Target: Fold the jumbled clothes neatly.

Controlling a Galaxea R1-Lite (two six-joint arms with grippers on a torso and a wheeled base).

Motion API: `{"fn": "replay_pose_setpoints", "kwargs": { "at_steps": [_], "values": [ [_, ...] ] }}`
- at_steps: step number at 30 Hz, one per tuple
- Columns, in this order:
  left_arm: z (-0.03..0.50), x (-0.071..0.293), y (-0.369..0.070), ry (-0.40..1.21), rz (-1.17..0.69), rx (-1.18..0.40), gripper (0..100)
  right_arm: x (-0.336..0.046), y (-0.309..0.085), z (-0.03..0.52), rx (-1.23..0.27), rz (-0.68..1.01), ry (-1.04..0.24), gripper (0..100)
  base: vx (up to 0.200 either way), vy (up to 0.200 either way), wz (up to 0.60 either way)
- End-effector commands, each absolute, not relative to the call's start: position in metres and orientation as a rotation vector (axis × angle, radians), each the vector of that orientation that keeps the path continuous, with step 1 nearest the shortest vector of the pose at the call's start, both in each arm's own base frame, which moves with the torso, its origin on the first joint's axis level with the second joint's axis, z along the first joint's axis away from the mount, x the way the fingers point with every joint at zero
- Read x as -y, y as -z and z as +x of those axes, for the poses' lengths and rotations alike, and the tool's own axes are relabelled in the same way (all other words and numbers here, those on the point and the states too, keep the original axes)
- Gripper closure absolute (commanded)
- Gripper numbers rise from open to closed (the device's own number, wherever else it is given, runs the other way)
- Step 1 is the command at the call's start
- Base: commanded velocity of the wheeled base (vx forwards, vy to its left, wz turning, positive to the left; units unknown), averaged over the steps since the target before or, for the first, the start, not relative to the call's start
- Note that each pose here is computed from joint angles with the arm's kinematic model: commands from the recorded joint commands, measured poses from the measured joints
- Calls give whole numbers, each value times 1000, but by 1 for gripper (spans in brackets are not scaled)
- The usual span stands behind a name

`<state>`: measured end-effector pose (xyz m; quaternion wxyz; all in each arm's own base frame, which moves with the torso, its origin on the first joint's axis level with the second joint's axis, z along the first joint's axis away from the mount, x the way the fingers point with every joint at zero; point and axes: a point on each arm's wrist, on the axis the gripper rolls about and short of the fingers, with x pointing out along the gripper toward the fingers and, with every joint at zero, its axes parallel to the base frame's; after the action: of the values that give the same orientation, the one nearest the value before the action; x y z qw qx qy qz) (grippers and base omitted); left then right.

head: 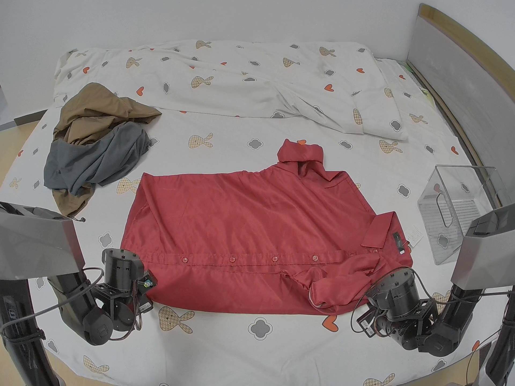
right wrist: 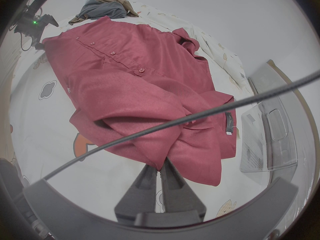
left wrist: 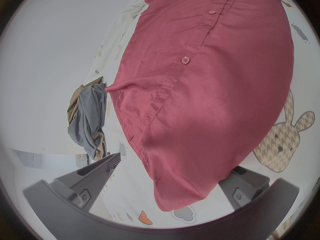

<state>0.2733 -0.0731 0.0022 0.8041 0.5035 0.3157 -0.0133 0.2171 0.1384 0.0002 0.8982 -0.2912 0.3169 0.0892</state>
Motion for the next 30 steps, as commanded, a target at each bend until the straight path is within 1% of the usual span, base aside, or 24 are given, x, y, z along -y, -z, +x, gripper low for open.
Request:
{"fn": "replay_pose_setpoints", "kwargs": {
  "at_steps": [1,16,25,30],
  "values": [
    [276,73,-2,23,1074,-670,100,-139,1,217,-660,-606,-186,100,0,0,0],
    [259,69,6,54,1091,-720,100,-139,2,218,-662,-606,-185,100,0,0,0],
    [231,65,9,86,1108,-736,100,-134,2,211,-680,-612,-187,100,0,0,0],
    [211,61,11,107,1120,-753,100,-128,3,198,-709,-624,-198,100,0,0,0]
  ]
}}
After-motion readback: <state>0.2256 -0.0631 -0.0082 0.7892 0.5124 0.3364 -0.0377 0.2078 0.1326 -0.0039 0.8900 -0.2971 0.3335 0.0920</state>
